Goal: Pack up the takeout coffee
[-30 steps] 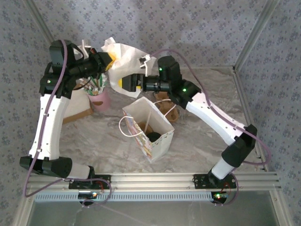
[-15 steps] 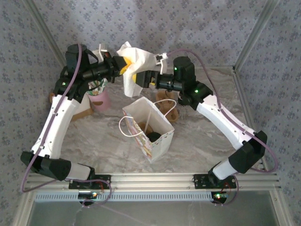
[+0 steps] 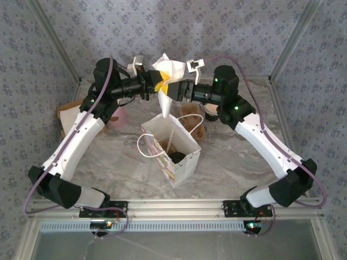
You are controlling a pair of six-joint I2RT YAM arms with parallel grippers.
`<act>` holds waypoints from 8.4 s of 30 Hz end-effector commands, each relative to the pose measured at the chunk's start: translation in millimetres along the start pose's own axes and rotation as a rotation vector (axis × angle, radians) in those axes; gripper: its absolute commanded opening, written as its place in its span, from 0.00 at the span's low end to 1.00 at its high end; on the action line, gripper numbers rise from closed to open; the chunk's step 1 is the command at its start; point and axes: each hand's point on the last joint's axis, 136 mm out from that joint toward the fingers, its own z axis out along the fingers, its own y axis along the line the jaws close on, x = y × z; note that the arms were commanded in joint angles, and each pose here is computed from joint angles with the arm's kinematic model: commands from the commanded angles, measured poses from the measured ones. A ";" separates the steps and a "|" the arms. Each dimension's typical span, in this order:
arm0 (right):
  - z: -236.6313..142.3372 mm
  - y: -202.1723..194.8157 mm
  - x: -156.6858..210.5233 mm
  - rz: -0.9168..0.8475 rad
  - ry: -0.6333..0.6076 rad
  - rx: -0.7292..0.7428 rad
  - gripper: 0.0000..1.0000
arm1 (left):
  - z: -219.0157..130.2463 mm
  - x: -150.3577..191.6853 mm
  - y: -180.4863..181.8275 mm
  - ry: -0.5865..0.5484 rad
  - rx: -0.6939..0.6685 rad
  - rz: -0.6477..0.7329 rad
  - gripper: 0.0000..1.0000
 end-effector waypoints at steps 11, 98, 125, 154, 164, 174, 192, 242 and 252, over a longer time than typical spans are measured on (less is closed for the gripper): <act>-17.4 29.9 -2.9 -0.053 -0.020 -0.073 0.62 | 5.4 1.2 2.4 -0.012 -0.014 0.021 0.27; 15.9 -49.1 204.2 -0.341 0.415 0.350 0.37 | -140.7 17.2 131.1 -0.294 -0.605 0.144 0.86; 11.6 -54.6 188.3 -0.305 0.394 0.436 0.05 | -142.0 19.0 135.2 -0.288 -0.611 0.142 0.85; 13.2 -71.7 226.4 -0.280 0.550 0.553 0.29 | -137.9 17.2 139.0 -0.280 -0.604 0.135 0.84; 22.0 -80.2 229.4 -0.266 0.559 0.554 0.37 | -140.0 18.8 138.6 -0.281 -0.606 0.140 0.84; 20.8 -80.5 227.5 -0.250 0.577 0.567 0.36 | -174.0 34.0 128.9 -0.360 -0.672 0.194 0.84; -17.4 14.6 136.7 -0.234 0.373 0.403 0.59 | -205.9 100.0 221.6 -0.315 -0.762 -0.009 0.63; -316.3 -197.7 131.8 -0.243 -0.320 1.381 1.00 | -170.9 50.7 278.3 -0.404 -0.969 0.206 0.88; -349.9 -236.7 165.6 -0.176 -0.408 1.521 1.00 | -274.0 50.9 275.9 -0.697 -1.180 0.414 1.00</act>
